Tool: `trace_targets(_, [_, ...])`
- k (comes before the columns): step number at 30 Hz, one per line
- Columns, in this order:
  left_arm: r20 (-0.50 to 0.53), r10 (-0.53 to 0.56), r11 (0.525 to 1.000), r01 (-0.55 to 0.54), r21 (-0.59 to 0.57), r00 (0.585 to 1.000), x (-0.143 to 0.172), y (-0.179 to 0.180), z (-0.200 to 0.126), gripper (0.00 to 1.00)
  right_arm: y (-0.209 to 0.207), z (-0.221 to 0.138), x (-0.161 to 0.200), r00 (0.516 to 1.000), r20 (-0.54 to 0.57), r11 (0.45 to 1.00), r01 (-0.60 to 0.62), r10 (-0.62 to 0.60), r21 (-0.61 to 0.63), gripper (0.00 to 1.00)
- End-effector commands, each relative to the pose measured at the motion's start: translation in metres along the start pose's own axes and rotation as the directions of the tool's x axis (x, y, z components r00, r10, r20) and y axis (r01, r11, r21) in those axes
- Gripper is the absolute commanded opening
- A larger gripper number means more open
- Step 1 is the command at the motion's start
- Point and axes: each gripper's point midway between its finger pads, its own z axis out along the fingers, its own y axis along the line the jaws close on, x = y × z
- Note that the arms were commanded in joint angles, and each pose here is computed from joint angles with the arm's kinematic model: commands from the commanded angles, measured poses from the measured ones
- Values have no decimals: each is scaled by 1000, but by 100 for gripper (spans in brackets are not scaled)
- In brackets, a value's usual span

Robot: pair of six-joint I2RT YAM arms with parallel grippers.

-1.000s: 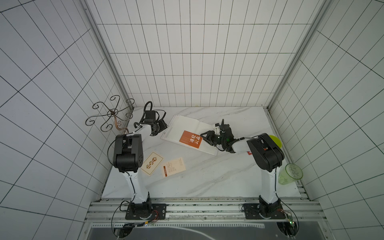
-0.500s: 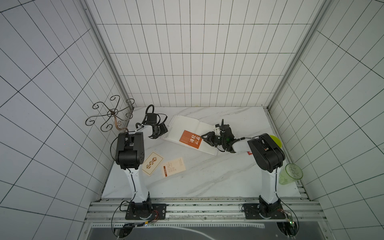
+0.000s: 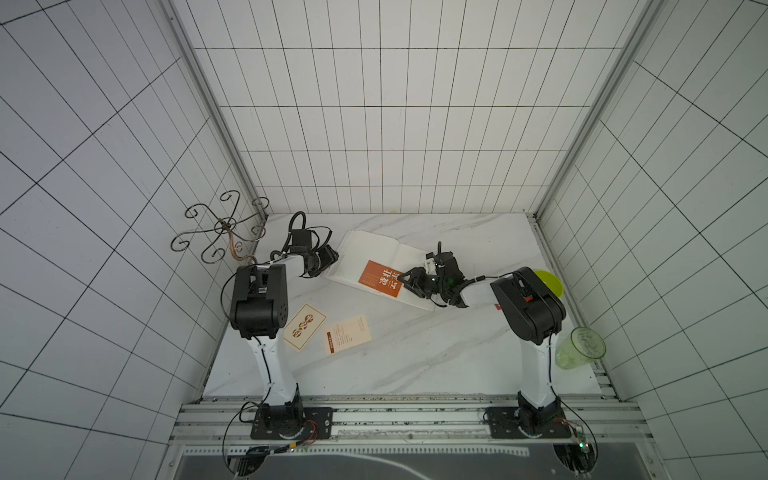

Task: Place the photos into the photo albums
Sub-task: Insert the photo into the photo album.

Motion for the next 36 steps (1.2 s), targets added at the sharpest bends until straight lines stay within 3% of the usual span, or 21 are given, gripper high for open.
trace_targets(1, [-130,-102,993,93,-67,986,46,30,12,67,-2,14,1,999,-24,999,-34,35,25,50])
trace_targets(22, [-200,-171,985,171,-20,965,89,30,-4,67,11,20,2,998,-61,999,-29,27,-31,48])
trace_targets(36, [-275,-130,988,147,43,953,129,3,-11,67,17,27,4,996,-95,999,-10,7,-37,48])
